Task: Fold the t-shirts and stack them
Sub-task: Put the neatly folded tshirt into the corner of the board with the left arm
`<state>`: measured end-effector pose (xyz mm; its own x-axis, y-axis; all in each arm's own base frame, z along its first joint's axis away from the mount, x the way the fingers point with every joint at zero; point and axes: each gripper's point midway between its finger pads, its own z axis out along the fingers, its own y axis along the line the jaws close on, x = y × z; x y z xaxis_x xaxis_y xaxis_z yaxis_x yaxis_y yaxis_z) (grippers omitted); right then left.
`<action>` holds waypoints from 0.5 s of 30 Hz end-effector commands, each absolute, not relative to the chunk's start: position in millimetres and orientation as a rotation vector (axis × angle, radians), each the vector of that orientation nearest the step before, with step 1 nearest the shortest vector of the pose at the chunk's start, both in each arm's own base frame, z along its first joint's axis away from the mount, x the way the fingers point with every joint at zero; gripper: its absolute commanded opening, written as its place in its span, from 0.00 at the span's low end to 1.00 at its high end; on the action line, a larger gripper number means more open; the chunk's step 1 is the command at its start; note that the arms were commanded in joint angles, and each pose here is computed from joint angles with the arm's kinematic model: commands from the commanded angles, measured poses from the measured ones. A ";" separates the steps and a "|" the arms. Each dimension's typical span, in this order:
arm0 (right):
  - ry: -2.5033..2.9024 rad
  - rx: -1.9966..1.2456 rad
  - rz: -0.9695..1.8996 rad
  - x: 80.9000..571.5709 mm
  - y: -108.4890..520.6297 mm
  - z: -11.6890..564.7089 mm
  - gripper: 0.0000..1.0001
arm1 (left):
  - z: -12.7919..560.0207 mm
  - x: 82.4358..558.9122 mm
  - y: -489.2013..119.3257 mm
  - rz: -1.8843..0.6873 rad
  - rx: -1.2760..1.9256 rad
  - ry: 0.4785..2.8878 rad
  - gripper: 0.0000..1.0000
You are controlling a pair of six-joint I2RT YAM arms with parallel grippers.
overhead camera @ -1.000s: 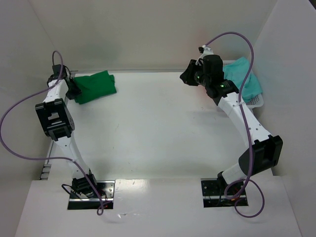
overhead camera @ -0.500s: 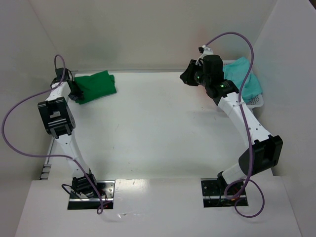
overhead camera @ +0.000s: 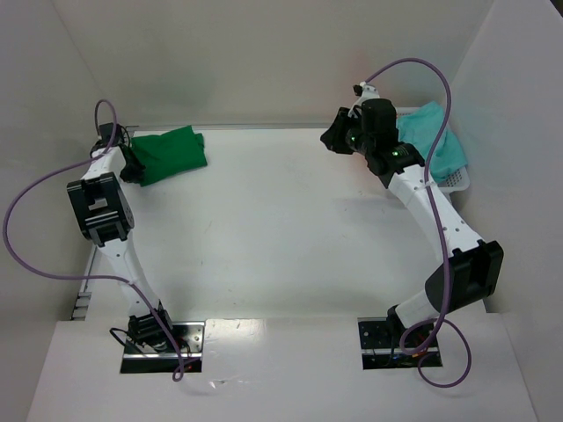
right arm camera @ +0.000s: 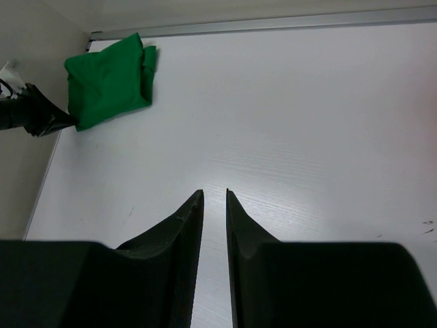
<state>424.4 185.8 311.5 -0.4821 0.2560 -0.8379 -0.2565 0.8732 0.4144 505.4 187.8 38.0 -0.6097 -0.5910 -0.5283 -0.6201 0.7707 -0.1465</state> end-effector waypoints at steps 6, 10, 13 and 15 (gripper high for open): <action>1.951 0.008 0.599 420.1 182.4 319.3 0.25 | 35.4 486.9 228.0 0.234 -0.923 2.403 0.15; 1.951 0.008 0.599 420.1 182.4 319.3 0.25 | 28.2 479.8 228.2 0.258 -0.908 2.432 0.15; 1.951 0.008 0.599 420.1 182.4 319.3 0.25 | 29.9 477.1 229.2 0.273 -0.900 2.436 0.15; 1.942 0.008 0.601 418.3 181.8 323.3 0.25 | 37.3 475.5 228.6 0.274 -0.897 2.425 0.15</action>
